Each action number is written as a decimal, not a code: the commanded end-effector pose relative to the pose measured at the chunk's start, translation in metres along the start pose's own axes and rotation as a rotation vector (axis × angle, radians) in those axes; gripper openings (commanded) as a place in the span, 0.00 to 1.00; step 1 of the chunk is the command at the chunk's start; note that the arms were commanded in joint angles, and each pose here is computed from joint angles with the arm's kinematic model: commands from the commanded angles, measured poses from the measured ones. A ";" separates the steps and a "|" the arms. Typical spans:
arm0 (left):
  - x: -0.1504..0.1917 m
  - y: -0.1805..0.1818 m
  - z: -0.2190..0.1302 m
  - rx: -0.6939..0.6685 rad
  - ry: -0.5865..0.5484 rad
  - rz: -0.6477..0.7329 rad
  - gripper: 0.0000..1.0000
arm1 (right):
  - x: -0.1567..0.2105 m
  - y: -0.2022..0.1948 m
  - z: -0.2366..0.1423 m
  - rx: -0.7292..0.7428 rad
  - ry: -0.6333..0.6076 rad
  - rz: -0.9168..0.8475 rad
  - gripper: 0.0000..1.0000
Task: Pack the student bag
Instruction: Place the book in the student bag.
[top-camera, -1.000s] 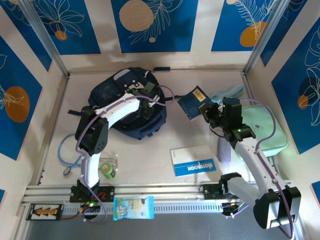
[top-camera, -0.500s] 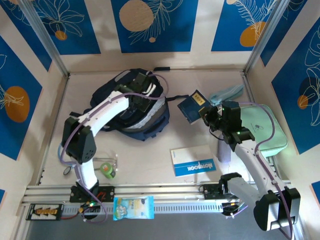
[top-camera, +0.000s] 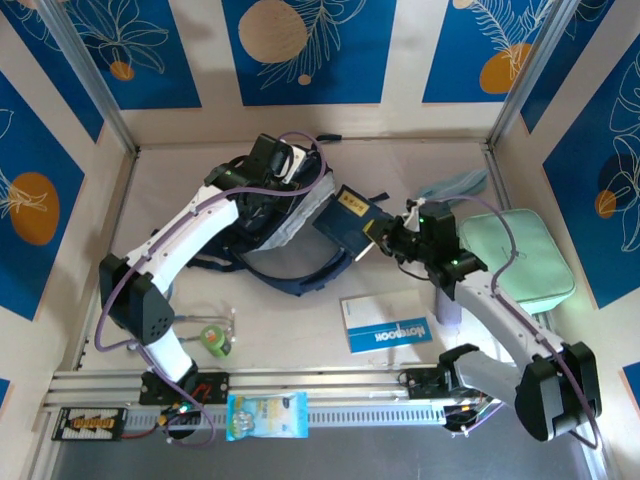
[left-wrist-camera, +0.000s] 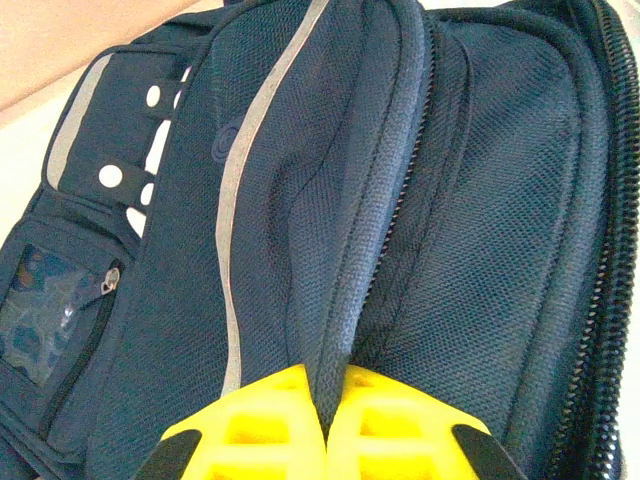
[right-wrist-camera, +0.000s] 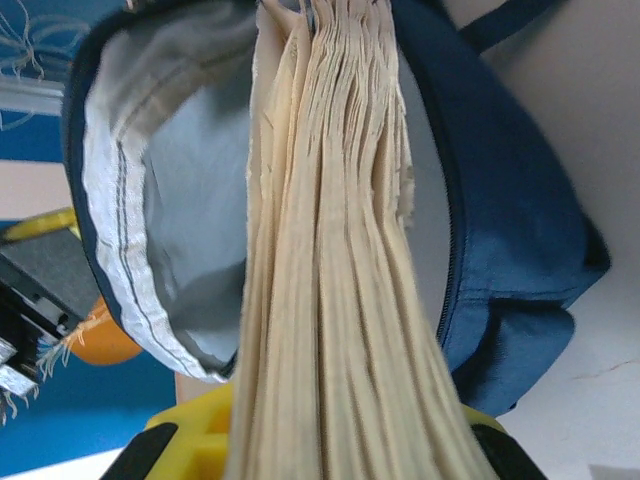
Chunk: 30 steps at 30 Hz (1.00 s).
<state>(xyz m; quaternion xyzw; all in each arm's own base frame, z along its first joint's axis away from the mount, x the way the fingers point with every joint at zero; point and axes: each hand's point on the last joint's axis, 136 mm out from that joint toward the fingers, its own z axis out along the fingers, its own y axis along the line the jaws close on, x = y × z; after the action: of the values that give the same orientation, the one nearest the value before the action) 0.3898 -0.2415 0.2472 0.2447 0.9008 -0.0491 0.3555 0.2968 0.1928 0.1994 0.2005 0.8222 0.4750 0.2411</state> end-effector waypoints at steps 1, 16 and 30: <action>-0.061 0.002 -0.042 0.032 -0.234 -0.063 0.00 | 0.007 0.020 0.017 -0.055 0.025 -0.028 0.03; -0.062 0.005 -0.040 0.144 -0.196 -0.143 0.00 | -0.012 0.049 0.148 -0.017 0.061 -0.001 0.02; -0.069 0.015 -0.042 0.204 -0.201 -0.199 0.00 | 0.000 -0.028 0.238 0.236 0.056 0.185 0.01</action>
<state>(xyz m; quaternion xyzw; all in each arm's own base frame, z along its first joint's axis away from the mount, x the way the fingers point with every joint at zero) 0.4026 -0.2316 0.2709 0.1883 0.9082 -0.1424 0.3457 0.4308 0.3417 0.0852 0.2492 0.8542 0.4279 0.1587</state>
